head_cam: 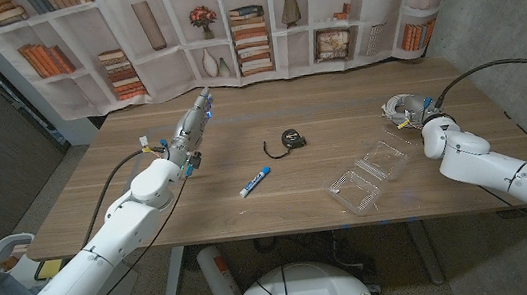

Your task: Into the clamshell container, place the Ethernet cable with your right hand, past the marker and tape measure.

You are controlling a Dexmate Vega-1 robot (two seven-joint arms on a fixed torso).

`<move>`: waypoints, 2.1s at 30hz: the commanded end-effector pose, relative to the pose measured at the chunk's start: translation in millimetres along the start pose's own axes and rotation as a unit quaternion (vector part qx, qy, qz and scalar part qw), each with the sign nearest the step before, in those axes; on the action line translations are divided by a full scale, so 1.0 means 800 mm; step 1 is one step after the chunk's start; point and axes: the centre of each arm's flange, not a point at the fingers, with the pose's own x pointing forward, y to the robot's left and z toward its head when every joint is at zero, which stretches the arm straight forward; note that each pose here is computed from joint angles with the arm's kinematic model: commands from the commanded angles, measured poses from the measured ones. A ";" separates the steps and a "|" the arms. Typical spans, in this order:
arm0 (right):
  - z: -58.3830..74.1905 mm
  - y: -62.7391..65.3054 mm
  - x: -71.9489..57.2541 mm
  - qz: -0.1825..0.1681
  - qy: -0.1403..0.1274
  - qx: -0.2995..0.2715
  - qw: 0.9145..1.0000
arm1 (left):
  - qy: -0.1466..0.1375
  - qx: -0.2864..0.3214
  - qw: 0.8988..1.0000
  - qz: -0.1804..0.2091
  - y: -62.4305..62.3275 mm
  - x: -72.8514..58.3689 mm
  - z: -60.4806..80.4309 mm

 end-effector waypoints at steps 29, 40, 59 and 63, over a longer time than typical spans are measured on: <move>0.002 0.024 0.032 0.026 0.025 -0.002 0.999 | 0.014 0.002 1.000 -0.002 -0.004 0.006 -0.013; -0.002 0.027 0.032 0.020 0.035 0.000 0.999 | 0.018 0.001 1.000 -0.004 -0.006 0.010 -0.017; 0.002 0.033 0.028 -0.016 0.047 -0.036 0.998 | 0.019 -0.007 1.000 -0.002 -0.005 0.005 -0.024; 0.006 0.034 0.027 -0.025 0.045 -0.038 0.998 | 0.017 -0.007 1.000 -0.002 -0.005 0.003 -0.023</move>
